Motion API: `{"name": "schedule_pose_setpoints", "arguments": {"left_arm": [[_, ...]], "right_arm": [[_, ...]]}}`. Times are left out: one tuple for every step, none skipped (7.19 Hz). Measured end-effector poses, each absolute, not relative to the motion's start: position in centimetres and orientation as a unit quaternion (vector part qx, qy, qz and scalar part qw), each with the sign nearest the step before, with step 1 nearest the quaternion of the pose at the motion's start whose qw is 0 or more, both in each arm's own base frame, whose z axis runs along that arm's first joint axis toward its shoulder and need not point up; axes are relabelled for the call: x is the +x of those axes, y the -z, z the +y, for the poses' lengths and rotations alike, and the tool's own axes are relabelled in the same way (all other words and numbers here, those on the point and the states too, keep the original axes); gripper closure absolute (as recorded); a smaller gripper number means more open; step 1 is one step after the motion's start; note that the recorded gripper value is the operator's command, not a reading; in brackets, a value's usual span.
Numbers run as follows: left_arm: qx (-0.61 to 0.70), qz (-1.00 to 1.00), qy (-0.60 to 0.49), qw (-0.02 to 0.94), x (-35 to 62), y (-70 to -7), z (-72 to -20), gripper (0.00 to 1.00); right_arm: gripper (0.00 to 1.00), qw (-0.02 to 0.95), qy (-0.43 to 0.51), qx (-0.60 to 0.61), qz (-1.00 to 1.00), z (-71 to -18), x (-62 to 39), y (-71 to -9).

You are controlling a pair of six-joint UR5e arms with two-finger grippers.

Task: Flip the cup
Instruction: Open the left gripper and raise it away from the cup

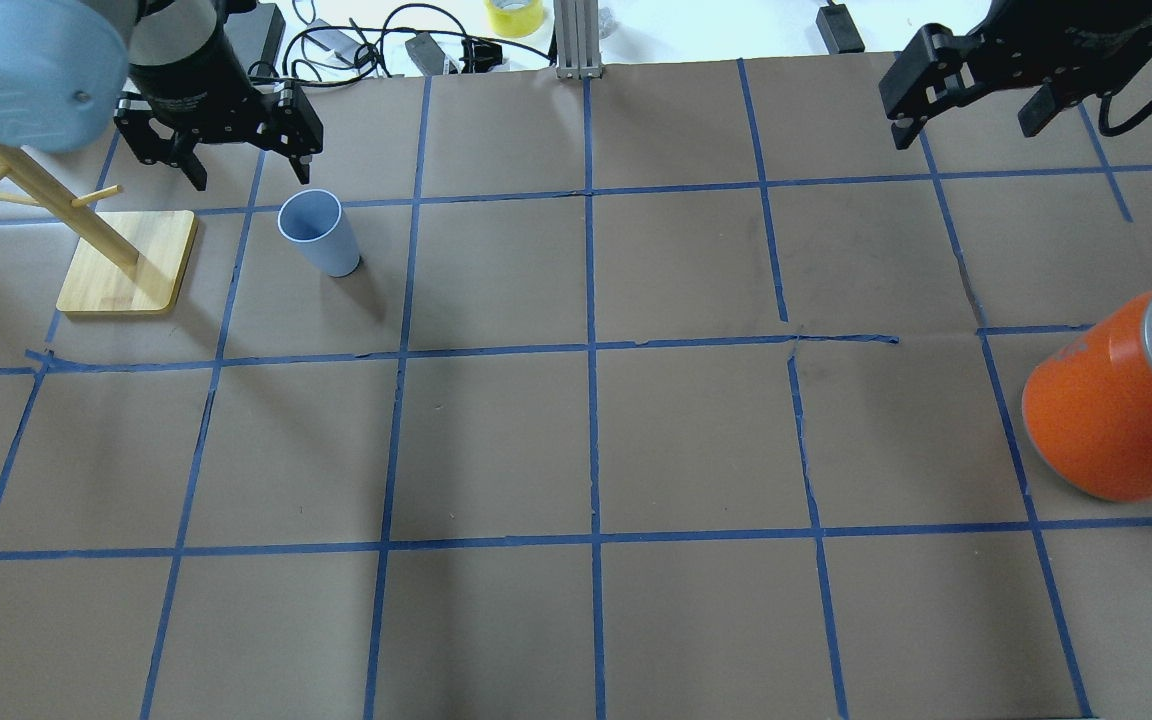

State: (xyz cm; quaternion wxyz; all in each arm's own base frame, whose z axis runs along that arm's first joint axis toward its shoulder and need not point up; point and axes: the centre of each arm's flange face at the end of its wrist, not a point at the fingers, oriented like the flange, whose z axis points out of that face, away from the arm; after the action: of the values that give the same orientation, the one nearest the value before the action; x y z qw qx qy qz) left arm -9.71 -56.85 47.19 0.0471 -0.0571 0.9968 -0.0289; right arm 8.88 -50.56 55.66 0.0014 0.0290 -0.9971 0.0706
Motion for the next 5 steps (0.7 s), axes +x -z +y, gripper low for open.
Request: {"name": "schedule_pose_setpoints", "arguments": {"left_arm": [[-0.067,0.996,0.028,0.044,-10.1,-48.8,-55.1,0.0],[-0.07,0.997,0.029,0.036,-10.6,-49.6,-53.8,0.0],[-0.069,0.997,0.028,0.022,-11.1,-50.0,-52.6,0.0],[-0.066,0.997,0.025,0.013,-11.4,-50.6,-51.4,0.0],[-0.062,0.998,0.02,0.008,-11.7,-51.2,-50.3,0.0]], "right_arm": [[0.0,-0.002,-0.055,0.03,-0.998,-51.1,8.9,-56.0],[0.0,-0.006,-0.044,0.032,-0.999,-51.2,9.1,-55.8],[0.0,-0.008,-0.037,0.037,-0.999,-51.2,9.6,-55.5],[0.0,-0.007,-0.036,0.043,-0.998,-51.3,10.1,-55.2],[0.0,-0.007,-0.034,0.05,-0.998,-51.3,10.8,-55.0]]}}
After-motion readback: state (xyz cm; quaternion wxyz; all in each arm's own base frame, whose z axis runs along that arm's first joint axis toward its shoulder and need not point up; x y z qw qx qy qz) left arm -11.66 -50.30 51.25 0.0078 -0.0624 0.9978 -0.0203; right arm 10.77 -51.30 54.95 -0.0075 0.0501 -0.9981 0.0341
